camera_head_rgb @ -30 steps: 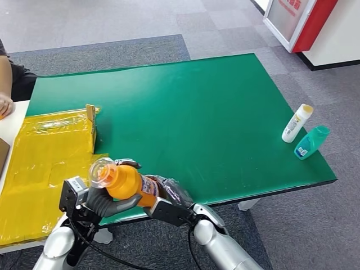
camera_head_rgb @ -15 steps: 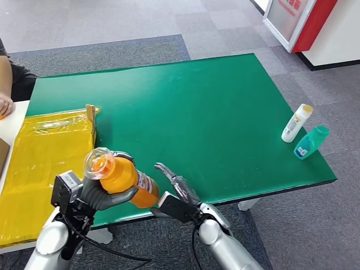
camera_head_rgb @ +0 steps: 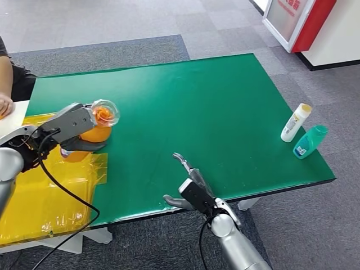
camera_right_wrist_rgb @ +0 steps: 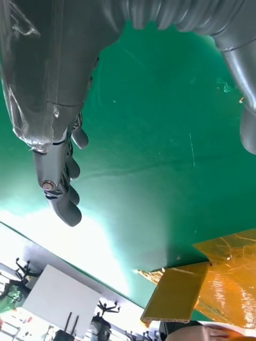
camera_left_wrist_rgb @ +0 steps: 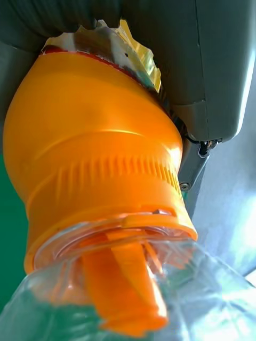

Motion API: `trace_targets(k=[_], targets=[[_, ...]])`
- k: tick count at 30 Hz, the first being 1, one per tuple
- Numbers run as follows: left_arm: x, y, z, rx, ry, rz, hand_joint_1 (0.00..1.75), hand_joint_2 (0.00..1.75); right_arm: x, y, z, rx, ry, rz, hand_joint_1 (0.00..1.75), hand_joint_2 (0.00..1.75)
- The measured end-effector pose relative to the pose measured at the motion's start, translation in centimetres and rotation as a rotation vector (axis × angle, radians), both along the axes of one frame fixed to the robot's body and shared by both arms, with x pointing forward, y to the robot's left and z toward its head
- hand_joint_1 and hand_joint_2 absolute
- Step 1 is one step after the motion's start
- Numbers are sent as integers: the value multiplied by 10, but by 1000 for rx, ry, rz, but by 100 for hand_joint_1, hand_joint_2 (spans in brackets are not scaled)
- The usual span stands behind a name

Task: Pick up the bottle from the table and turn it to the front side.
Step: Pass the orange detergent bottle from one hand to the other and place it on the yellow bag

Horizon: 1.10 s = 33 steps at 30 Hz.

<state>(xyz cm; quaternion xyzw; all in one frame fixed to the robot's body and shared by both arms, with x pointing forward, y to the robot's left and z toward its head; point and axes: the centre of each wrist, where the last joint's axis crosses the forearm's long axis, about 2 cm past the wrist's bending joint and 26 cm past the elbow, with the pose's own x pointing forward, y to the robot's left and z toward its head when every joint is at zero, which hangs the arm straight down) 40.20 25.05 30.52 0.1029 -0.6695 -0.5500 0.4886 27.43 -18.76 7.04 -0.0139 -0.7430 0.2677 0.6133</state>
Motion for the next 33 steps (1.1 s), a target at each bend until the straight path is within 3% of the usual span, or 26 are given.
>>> trace_targets(k=[5, 11, 20, 27, 33], targets=[[10, 8, -8, 235, 99, -27, 175, 175, 2, 0, 1, 11, -5, 4, 0, 175], [8, 31, -43, 416, 172, 7, 175, 175, 4, 0, 2, 15, -7, 10, 0, 175], [-15, 56, -109, 609, 176, 131, 175, 175, 4, 1, 2, 15, -2, 13, 0, 175], [-17, 39, -136, 624, 127, 207, 175, 175, 3, 5, 4, 17, 7, 19, 0, 175], [-12, 8, -141, 580, 66, 250, 175, 175, 3, 8, 4, 13, 11, 23, 0, 175]])
